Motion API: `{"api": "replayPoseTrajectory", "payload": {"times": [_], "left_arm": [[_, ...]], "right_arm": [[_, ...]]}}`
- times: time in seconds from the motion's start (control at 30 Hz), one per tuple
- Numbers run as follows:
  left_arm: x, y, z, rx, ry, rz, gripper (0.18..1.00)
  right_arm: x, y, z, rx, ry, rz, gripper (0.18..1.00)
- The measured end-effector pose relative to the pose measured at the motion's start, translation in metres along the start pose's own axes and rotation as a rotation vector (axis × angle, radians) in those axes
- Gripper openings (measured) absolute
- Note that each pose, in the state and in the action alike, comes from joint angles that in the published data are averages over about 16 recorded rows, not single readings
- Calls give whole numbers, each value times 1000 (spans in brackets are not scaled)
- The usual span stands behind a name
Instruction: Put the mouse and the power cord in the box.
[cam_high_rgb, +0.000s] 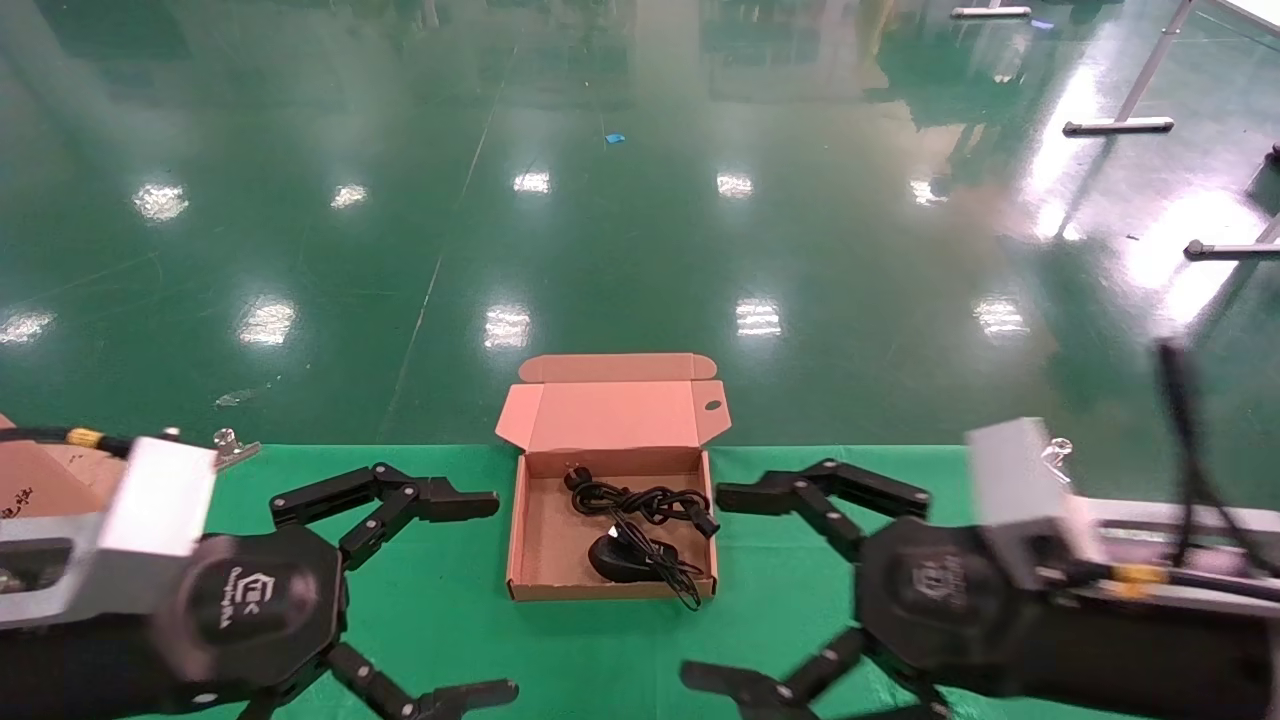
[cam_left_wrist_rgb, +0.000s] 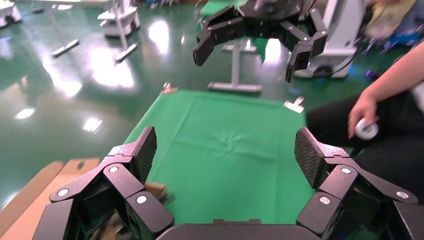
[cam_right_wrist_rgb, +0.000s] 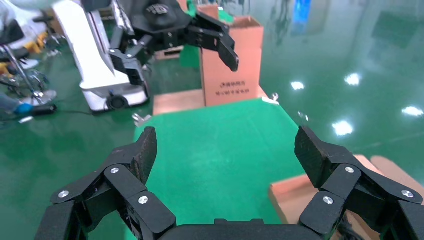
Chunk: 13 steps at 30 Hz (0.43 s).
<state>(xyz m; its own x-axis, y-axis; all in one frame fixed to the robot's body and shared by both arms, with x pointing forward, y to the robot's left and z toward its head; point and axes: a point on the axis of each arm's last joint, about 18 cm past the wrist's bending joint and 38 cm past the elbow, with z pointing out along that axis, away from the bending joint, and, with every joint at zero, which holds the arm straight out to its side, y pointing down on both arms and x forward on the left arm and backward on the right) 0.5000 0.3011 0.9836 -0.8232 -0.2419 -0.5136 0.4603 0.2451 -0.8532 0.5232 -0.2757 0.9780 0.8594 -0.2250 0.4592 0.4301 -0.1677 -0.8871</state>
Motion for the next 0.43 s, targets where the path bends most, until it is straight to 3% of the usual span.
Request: {"api": "replayPoseTrajectory", "payload": {"times": [0.43], "left_arm": [[17,-20,-8,133,75,-36,1001]], "right_arm": [[-30,-30,-41,65,-47,-26,1001]]}}
